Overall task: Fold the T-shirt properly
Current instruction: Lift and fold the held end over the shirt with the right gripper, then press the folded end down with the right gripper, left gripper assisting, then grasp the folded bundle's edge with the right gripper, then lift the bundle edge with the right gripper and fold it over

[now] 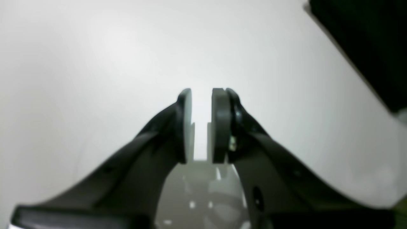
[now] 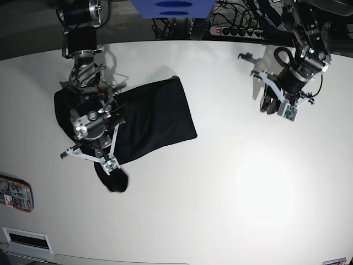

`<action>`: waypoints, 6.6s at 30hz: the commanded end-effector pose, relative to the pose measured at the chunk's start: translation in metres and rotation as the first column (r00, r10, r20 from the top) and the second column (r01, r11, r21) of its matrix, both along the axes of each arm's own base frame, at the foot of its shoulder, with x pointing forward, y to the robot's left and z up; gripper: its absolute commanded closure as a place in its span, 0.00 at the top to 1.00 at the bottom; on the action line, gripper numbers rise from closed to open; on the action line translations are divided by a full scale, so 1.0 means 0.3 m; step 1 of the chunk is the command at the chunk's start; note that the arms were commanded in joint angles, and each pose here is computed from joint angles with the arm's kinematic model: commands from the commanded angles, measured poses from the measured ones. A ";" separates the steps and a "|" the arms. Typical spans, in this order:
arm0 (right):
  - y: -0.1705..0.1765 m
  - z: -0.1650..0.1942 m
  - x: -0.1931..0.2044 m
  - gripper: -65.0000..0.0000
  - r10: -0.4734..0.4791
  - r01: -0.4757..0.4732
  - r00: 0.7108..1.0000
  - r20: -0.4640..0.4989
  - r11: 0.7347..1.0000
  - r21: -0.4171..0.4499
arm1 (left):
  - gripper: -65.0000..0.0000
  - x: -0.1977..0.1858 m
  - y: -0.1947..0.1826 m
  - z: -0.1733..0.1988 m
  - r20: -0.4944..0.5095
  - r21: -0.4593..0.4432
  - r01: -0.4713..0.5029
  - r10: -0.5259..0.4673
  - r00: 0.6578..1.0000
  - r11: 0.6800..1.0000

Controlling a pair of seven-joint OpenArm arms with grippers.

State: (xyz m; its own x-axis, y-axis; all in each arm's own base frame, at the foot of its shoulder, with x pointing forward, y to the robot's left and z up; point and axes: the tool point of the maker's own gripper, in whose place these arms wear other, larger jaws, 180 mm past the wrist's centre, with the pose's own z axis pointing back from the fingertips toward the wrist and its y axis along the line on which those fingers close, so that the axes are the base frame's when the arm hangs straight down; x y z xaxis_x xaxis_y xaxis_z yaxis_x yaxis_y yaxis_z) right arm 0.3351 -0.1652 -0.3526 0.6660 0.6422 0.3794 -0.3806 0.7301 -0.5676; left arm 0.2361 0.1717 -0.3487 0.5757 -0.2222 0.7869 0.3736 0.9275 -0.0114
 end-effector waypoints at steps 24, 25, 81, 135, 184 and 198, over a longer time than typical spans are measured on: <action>0.330 0.174 0.037 0.00 0.135 -0.109 0.978 0.158 0.981 -0.163 | 0.14 0.002 -0.272 -0.164 -0.026 -0.269 0.127 -0.139 0.990 0.955; 0.330 0.156 0.022 0.00 0.135 -0.112 0.980 0.143 0.981 -0.161 | 0.14 -0.003 -0.309 -0.169 -0.017 -0.295 0.146 -0.158 0.987 0.944; 0.715 0.015 -0.137 0.26 0.268 -0.282 0.957 0.114 0.950 0.131 | 0.14 -0.035 -0.308 0.030 0.179 -0.178 0.202 -0.170 0.969 0.963; 0.746 0.518 -0.032 0.76 0.062 -0.722 0.613 0.788 0.450 0.526 | 0.14 0.088 -0.066 0.316 0.438 -0.023 0.036 -0.022 0.899 0.999; 0.725 0.201 -0.158 0.76 0.012 -0.582 0.769 0.639 0.427 0.692 | 0.14 0.011 -0.100 0.302 0.581 -0.052 0.048 -0.009 0.814 0.997; 0.810 0.341 -0.108 0.59 0.219 -0.585 0.795 0.565 0.521 0.621 | 0.06 -0.014 -0.110 0.276 0.554 -0.065 0.043 0.001 0.832 0.997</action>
State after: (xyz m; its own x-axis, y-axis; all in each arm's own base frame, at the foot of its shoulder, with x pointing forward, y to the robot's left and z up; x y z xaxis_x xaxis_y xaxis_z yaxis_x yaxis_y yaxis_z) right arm 0.3047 0.0729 -0.2610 0.1202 0.1949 0.9734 -0.6305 0.7724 -0.0768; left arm 0.2289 0.1394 -0.2813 0.0916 -0.1805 0.9793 0.3641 0.9214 0.1358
